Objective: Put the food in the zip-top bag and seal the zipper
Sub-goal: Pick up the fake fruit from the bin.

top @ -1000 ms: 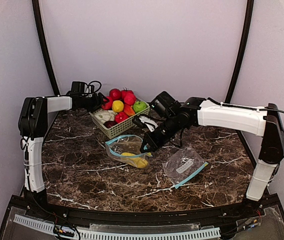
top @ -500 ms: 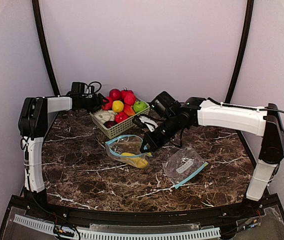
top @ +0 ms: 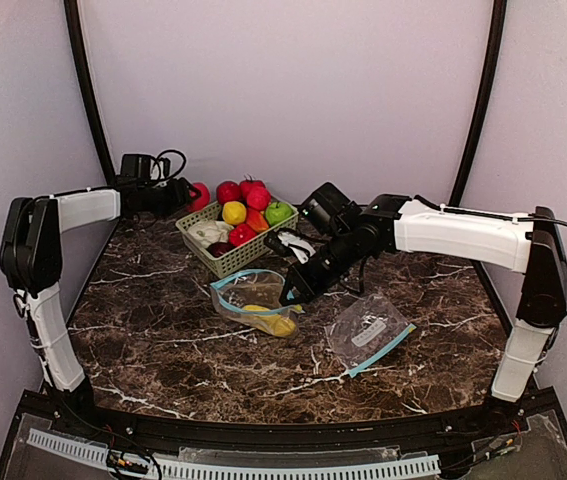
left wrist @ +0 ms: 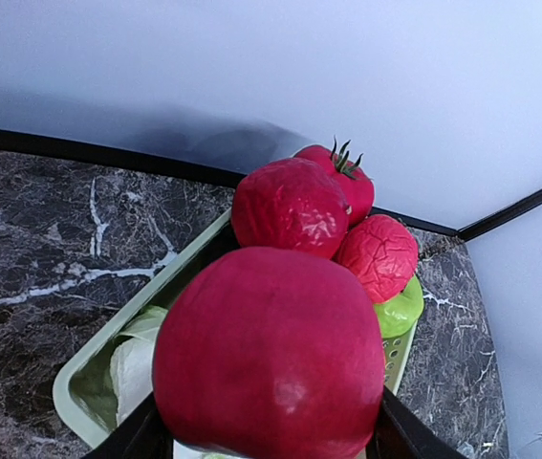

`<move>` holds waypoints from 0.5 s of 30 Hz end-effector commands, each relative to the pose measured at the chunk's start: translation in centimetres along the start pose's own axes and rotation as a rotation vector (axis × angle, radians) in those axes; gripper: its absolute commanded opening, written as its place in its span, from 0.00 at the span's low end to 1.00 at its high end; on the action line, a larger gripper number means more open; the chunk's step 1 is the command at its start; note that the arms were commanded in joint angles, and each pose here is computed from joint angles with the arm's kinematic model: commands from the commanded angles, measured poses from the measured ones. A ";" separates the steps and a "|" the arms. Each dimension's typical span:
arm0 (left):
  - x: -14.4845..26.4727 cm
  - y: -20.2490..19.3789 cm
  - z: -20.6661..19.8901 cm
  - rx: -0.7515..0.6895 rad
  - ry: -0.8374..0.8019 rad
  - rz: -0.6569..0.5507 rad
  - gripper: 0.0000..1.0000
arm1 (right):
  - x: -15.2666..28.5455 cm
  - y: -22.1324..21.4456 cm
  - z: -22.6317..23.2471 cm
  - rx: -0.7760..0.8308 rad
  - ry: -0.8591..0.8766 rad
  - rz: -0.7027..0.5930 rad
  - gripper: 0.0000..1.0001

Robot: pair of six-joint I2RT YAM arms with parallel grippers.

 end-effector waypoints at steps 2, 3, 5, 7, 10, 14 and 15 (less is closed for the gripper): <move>4.0 0.0 -1.1 -0.048 0.036 -0.051 0.63 | 1.0 0.9 0.5 0.023 0.012 -0.058 0.00; 5.5 0.6 -2.0 -0.063 0.016 -0.088 0.63 | 1.0 0.9 0.5 0.022 0.012 -0.057 0.00; 7.5 0.1 -3.3 -0.073 -0.023 -0.105 0.63 | 1.1 0.9 0.5 0.022 0.009 -0.059 0.00; 9.6 -1.0 -5.2 -0.097 -0.072 -0.104 0.63 | 1.1 1.0 0.4 0.025 -0.001 -0.065 0.00; 12.8 -3.1 -8.5 -0.176 -0.126 -0.079 0.63 | 1.2 1.1 0.4 0.028 -0.018 -0.070 0.00; 15.9 -6.7 -12.8 -0.259 -0.219 0.004 0.62 | 1.3 1.4 0.4 0.038 -0.035 -0.077 0.00; 16.2 -7.9 -13.7 -0.273 -0.241 0.049 0.62 | 1.2 1.4 0.4 0.041 -0.038 -0.076 0.00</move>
Point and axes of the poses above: each gripper's point midway between its finger pads, its own x axis back along the fingers, its own z axis along the line the jaws close on, y = z × x, the point moved 10 cm from there along x, back along the fingers, and after that the axes turned 8 degrees about -x, right-handed, at the moved point
